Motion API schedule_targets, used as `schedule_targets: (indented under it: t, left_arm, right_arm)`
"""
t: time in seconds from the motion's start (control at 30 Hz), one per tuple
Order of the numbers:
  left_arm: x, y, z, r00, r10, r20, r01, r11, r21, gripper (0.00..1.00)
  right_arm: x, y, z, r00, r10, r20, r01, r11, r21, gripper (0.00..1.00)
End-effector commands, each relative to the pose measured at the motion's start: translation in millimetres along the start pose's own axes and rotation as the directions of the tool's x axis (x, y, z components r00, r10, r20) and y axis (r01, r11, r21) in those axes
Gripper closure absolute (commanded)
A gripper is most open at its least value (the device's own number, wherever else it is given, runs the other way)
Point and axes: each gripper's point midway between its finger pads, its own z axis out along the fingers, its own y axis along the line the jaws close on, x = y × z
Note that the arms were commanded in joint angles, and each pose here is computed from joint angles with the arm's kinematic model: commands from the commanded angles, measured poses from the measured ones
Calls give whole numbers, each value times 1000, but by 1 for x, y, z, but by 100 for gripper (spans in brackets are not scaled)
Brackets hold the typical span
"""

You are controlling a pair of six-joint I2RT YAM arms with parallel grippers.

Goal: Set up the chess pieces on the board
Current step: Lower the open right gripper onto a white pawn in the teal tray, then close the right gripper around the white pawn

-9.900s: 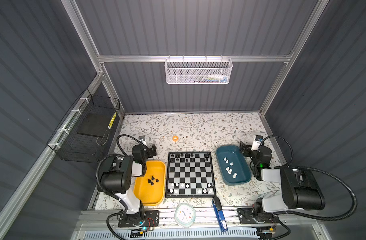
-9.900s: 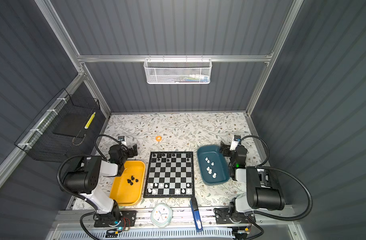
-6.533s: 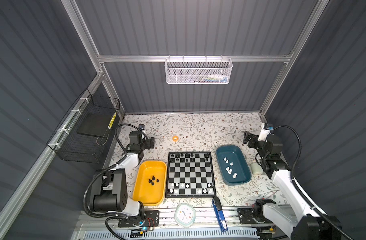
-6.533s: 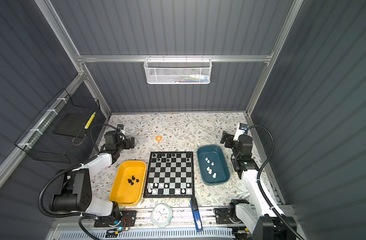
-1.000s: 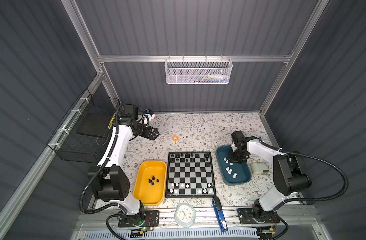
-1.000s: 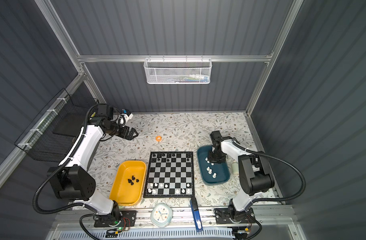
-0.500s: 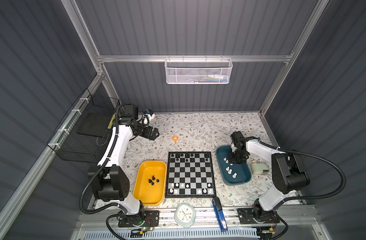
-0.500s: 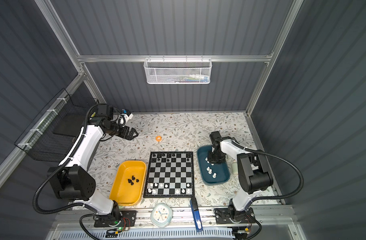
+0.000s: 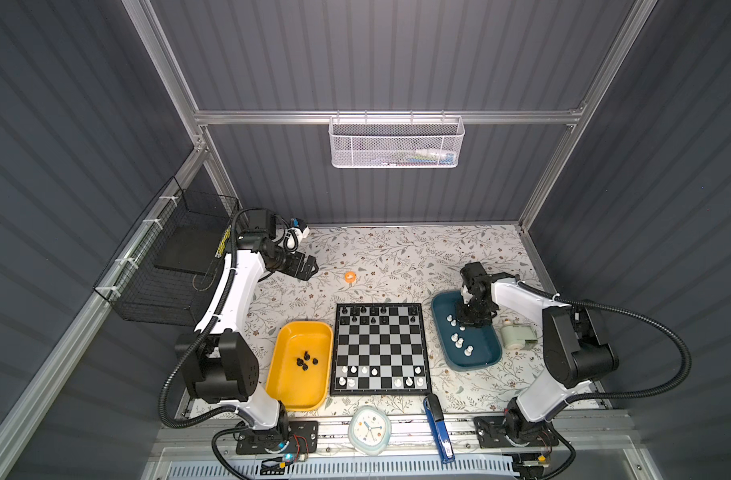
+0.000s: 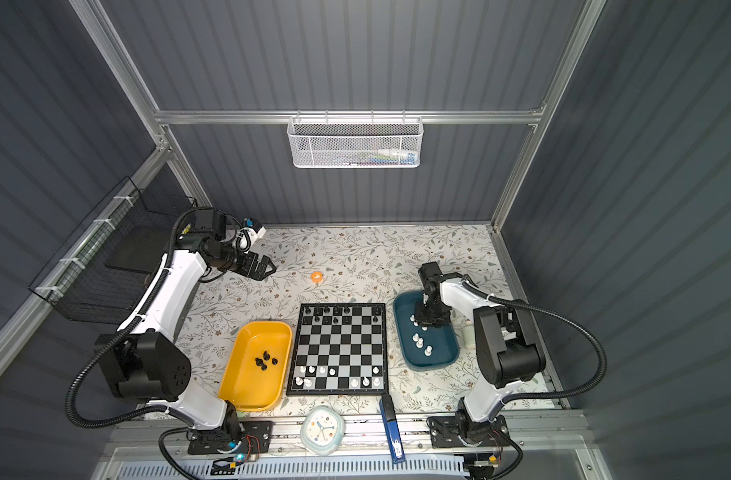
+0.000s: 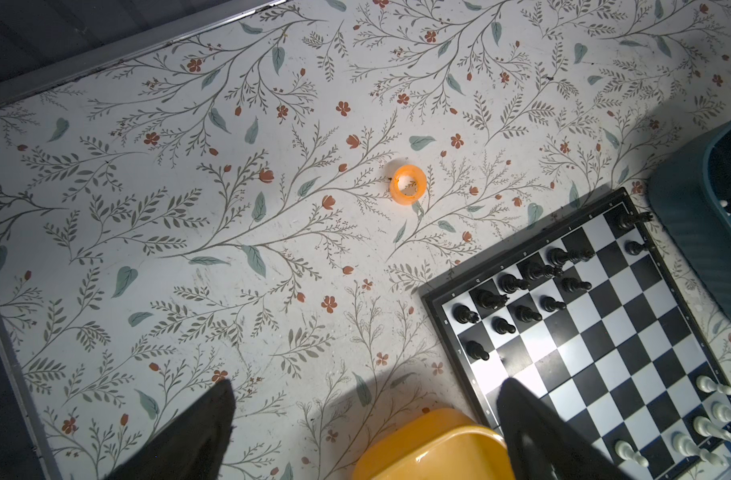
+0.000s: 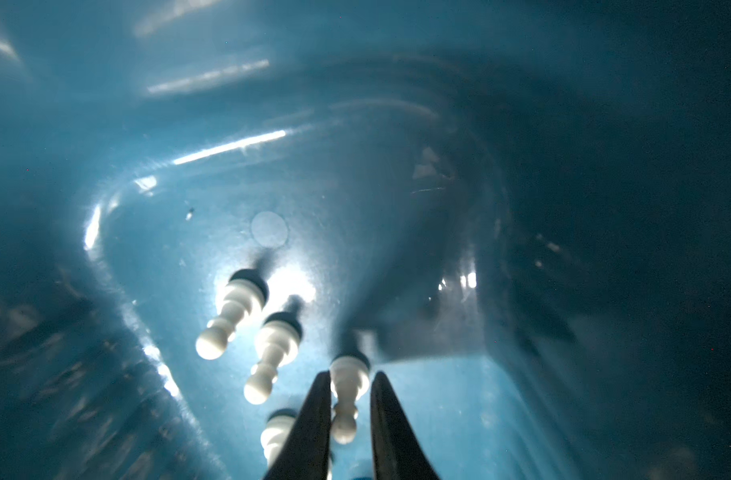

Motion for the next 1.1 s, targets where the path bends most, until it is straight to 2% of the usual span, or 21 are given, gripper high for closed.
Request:
schedule_targets:
  t: [0.0,0.57,0.73,1.07]
  left_arm:
    - [4,-8,-1,1000,-10,-9,11,999,34,0]
    - [3,-8,1,1000,-16,-10,16,999,36,1]
    - [4,-8,0,1000,-14,-9,15,999,36,1]
    - [4,-8,-1,1000,-14,-7,14,999,35,1]
  right_arm:
    - [-2,2,-5,1000,-19,-1,19,1000,8,78]
    - [2,0,-1,1000,-25,-17,25,999,24,79]
    - [3,1,2,999,-23,-22,23,1000,18,83]
    - [4,-2,-1,1000,-26,-15,26,999,29,85]
